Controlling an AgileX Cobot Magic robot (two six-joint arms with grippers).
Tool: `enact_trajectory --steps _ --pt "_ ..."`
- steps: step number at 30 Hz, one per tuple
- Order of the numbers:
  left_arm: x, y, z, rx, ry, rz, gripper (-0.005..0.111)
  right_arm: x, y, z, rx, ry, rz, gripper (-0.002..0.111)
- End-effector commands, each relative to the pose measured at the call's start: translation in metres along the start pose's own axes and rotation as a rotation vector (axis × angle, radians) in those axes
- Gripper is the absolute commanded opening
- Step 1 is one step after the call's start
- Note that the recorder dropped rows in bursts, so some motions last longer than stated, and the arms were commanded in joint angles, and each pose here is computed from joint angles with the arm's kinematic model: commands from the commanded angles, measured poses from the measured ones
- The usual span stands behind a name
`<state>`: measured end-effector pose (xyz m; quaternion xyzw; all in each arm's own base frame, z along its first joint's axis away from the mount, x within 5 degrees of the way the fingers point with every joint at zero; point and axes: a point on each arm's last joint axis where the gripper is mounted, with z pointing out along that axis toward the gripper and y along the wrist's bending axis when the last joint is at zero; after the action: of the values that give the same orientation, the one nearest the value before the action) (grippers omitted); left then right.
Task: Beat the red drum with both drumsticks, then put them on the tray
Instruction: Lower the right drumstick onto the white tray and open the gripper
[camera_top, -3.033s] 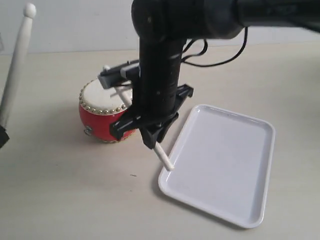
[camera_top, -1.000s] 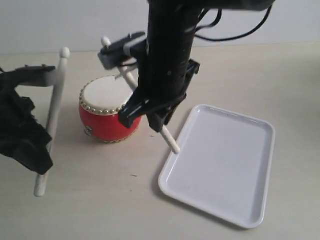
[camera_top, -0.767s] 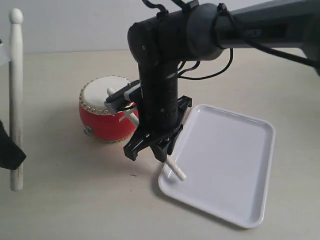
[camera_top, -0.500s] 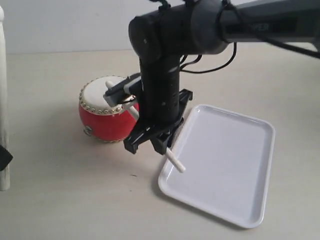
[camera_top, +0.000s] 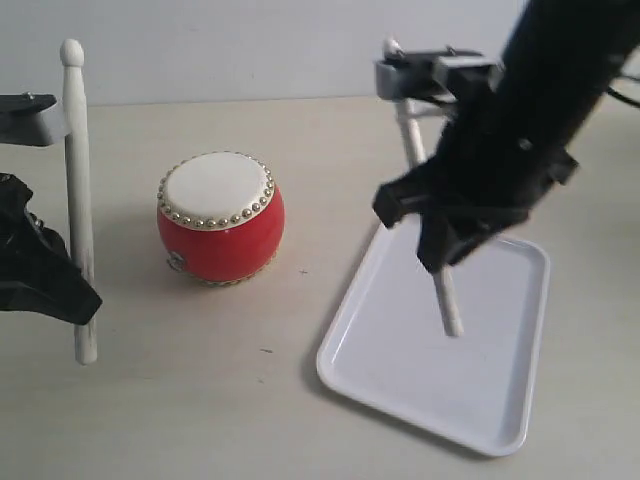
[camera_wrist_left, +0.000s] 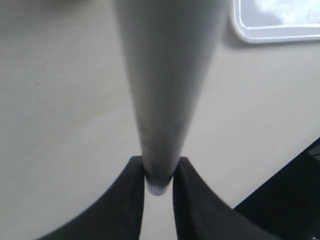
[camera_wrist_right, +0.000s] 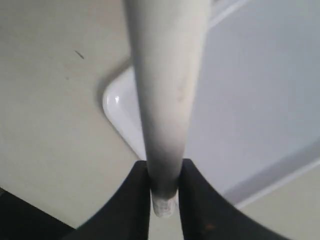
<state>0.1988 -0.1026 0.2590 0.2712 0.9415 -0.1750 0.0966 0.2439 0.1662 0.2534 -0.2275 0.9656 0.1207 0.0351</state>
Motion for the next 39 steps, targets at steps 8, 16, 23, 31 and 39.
enact_trajectory --steps 8,16,23,31,39 --pt "-0.006 0.0 0.001 0.015 -0.069 0.0 0.0 0.064 -0.037 0.06 -0.146 0.067 0.436 0.0" --pt "-0.001 -0.017 0.005 0.057 0.003 0.073 0.0 0.063 -0.072 0.059 -0.146 0.069 0.686 0.0" --pt "-0.001 -0.018 0.005 0.053 -0.001 0.082 0.0 0.061 -0.083 0.08 -0.138 0.132 0.736 0.0" --pt "-0.003 -0.017 0.006 0.045 -0.02 0.082 0.0 0.059 -0.09 0.101 -0.115 0.17 0.76 0.0" --pt "-0.005 -0.015 0.006 0.025 -0.039 0.088 0.0 0.057 -0.094 0.109 -0.099 0.159 0.771 0.0"
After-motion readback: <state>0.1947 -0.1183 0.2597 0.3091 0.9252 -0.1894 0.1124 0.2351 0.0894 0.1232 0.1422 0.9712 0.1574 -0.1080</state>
